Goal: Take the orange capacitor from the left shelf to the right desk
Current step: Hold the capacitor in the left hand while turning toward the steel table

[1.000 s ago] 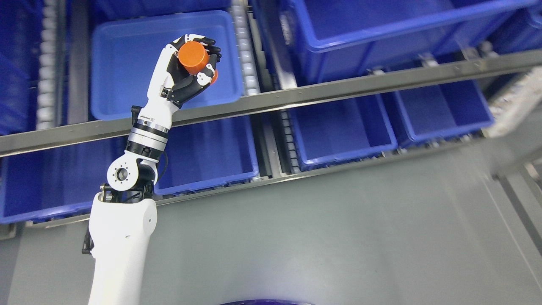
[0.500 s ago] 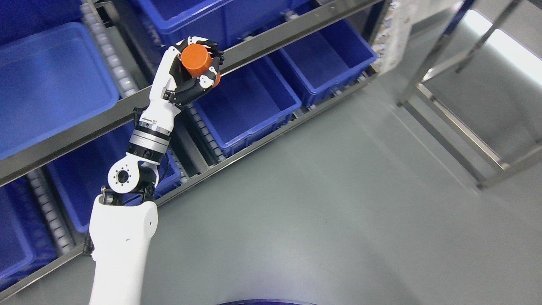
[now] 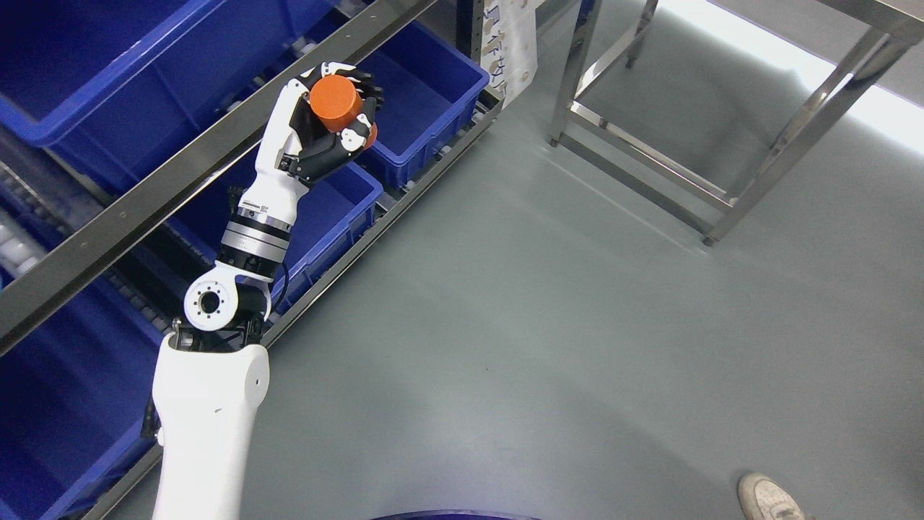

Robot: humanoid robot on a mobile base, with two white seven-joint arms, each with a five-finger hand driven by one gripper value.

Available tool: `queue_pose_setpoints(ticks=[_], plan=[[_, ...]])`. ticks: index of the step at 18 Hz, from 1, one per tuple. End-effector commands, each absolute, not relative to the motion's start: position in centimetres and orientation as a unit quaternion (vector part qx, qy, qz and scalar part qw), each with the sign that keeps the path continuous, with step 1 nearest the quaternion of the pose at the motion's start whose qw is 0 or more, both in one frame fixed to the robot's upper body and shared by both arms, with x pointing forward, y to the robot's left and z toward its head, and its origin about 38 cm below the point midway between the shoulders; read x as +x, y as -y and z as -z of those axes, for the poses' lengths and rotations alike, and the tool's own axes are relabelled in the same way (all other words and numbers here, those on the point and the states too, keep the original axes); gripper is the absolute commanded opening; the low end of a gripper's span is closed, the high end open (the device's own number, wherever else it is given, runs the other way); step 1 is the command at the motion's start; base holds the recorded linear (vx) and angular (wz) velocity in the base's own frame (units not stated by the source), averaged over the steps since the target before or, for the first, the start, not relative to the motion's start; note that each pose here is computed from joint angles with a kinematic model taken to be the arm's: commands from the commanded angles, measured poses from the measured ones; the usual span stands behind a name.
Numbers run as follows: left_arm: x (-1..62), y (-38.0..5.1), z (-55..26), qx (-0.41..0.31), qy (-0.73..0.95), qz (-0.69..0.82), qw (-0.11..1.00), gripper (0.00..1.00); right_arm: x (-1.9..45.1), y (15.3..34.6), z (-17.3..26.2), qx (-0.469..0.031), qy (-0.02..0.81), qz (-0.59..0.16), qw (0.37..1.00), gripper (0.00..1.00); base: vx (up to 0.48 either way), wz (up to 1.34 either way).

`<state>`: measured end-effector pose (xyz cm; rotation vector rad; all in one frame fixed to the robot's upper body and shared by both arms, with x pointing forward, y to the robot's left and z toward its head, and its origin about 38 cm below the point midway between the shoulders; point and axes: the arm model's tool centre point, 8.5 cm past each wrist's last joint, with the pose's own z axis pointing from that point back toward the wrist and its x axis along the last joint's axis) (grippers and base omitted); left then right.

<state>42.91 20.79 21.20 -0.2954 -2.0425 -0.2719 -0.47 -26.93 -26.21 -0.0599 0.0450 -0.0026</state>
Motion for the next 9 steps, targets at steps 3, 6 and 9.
queue_pose_setpoints(ticks=[3, 6, 9], plan=[[42.92, -20.62, -21.54, -0.122, 0.847, 0.126, 0.502, 0.02, 0.63, 28.03, 26.17, -0.036, -0.005, 0.006, 0.999, 1.00, 0.115, -0.43], [42.95, -20.42, -21.65, -0.124, 0.847, 0.129, 0.501, 0.02, 0.63, 28.03, 26.17, -0.036, -0.005, 0.006, 0.999, 1.00, 0.154, -0.42], [42.93, -19.95, -21.66, -0.129, 0.846, 0.135, 0.499, 0.02, 0.61, 28.03, 26.17, -0.036, -0.006, 0.006, 0.999, 1.00, 0.189, -0.37]])
